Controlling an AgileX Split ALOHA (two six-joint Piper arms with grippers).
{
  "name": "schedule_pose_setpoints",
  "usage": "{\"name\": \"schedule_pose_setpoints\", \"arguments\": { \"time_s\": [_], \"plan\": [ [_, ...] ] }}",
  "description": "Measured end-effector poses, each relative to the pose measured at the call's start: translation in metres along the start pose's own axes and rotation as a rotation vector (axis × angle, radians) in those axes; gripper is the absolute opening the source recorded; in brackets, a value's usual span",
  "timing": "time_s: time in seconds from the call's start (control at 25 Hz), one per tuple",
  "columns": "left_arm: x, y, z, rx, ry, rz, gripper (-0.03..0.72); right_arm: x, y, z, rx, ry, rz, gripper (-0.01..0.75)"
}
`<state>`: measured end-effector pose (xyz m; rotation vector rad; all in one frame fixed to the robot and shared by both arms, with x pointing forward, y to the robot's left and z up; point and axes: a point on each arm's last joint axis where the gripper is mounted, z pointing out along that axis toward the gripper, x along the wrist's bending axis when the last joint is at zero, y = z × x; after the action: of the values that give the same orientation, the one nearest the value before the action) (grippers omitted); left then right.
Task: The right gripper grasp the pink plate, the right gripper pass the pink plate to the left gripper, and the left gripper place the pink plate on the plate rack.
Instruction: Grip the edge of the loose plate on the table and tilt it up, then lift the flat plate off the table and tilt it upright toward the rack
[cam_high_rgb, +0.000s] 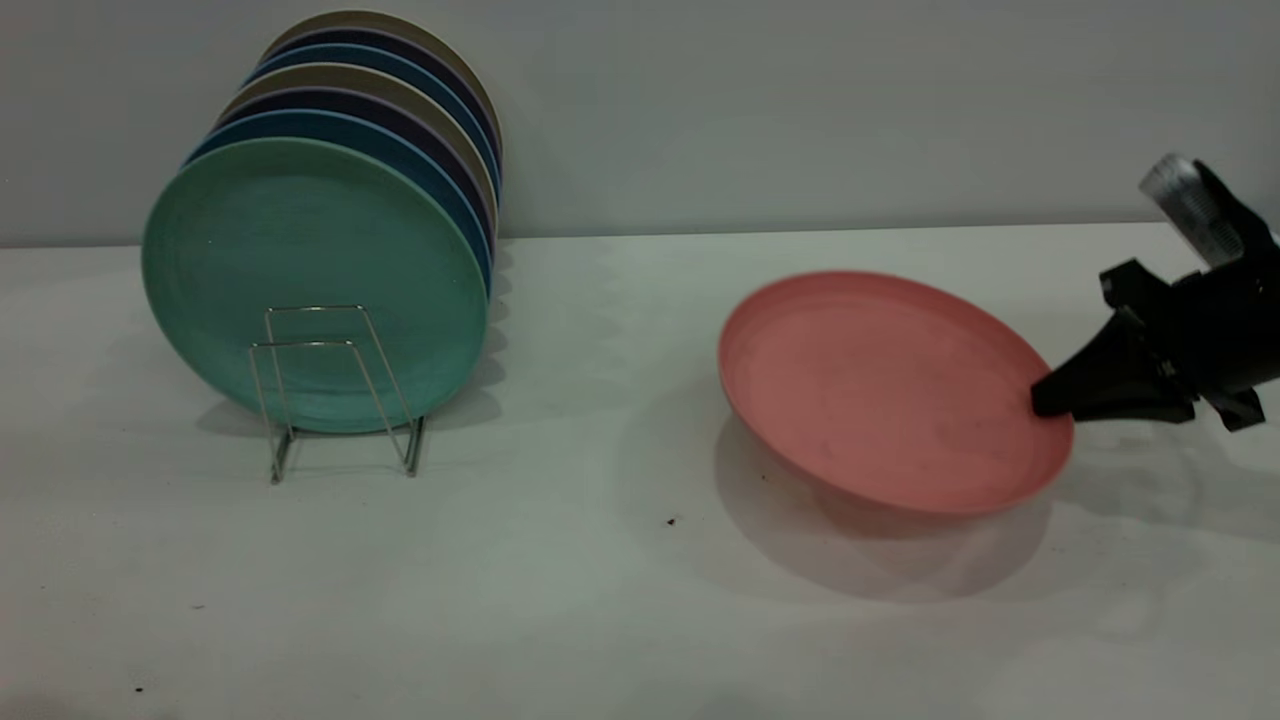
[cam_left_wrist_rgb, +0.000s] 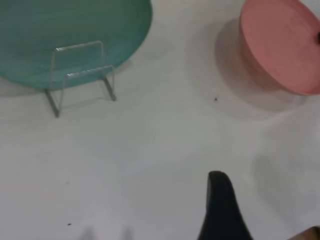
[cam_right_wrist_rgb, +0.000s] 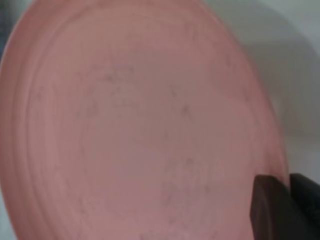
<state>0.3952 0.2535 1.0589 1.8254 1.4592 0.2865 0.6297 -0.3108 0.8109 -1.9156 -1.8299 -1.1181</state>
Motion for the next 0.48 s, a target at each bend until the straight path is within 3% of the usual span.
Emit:
{"name": "schedule_pose_setpoints", "arguments": {
  "time_s": [0.48],
  "plan": [
    [0.007,0.007,0.047,0.091,-0.12,-0.139,0.446,0.032,-0.01,0.012,0.107,0.184,-0.066,0.017]
  ]
}}
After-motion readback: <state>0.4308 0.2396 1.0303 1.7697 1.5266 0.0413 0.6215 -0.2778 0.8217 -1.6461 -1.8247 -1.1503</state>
